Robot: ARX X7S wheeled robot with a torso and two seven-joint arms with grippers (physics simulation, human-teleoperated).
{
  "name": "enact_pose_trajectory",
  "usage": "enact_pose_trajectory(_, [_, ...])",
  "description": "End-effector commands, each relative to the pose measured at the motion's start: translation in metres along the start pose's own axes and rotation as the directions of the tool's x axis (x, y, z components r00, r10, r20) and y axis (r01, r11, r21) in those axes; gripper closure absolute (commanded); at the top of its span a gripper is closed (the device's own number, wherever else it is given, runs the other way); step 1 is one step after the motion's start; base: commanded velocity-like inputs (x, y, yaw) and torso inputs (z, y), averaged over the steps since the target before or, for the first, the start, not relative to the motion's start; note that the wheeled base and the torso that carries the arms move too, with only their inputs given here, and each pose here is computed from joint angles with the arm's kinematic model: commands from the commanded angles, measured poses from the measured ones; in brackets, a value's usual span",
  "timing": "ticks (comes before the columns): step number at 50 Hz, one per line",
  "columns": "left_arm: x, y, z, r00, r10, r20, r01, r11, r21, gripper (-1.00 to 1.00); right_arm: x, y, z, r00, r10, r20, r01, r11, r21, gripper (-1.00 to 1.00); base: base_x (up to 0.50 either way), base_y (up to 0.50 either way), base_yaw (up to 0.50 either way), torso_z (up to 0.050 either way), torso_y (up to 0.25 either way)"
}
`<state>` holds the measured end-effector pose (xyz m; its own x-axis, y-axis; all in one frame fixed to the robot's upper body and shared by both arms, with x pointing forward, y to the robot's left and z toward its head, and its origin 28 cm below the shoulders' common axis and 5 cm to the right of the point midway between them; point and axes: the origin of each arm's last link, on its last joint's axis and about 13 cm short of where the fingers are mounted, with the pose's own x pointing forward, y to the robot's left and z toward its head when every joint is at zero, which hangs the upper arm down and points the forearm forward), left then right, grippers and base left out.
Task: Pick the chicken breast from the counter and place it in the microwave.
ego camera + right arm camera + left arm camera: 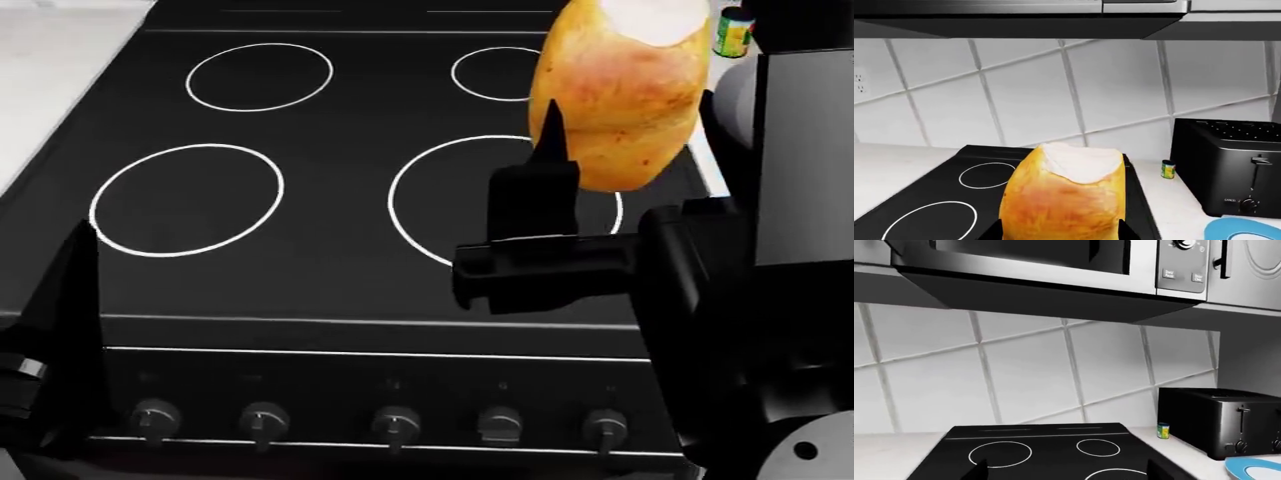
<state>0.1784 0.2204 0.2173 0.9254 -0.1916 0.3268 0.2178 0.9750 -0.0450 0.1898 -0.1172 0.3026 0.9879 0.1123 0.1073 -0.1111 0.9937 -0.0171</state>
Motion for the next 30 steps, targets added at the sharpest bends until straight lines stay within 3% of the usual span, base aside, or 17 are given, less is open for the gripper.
enact_pose_trajectory(1, [-0.001, 0.0, -0.001, 1.0, 0.005, 0.0, -0.005, 1.0, -0.006, -1.0, 0.0, 0.001, 0.001, 1.0, 0.005, 0.007, -0.004, 1.0, -0.02, 1.0, 0.0, 0.5, 0.0, 0.0, 0.0])
enact_pose_trajectory(13, [0.0, -0.001, -0.002, 1.0, 0.008, 0.005, -0.008, 1.0, -0.013, -1.0, 0.001, -0.002, 0.008, 1.0, -0.007, 0.021, 0.008, 0.999, -0.037, 1.0, 0.0, 0.46, 0.0, 0.0, 0.0])
enact_pose_trajectory(23, [0.007, -0.002, 0.0, 1.0, 0.003, 0.026, -0.003, 1.0, -0.023, -1.0, 0.005, -0.008, 0.082, 0.979, -0.028, 0.202, 0.067, 0.98, -0.187, 1.0, 0.0, 0.0, 0.0, 0.0, 0.0])
enact_pose_trajectory(30, [0.013, -0.003, 0.0, 0.999, 0.001, 0.045, 0.001, 1.0, -0.032, -1.0, 0.017, -0.013, 0.133, 0.962, -0.014, 0.272, 0.07, 0.978, -0.199, 1.0, 0.0, 0.0, 0.0, 0.0, 0.0])
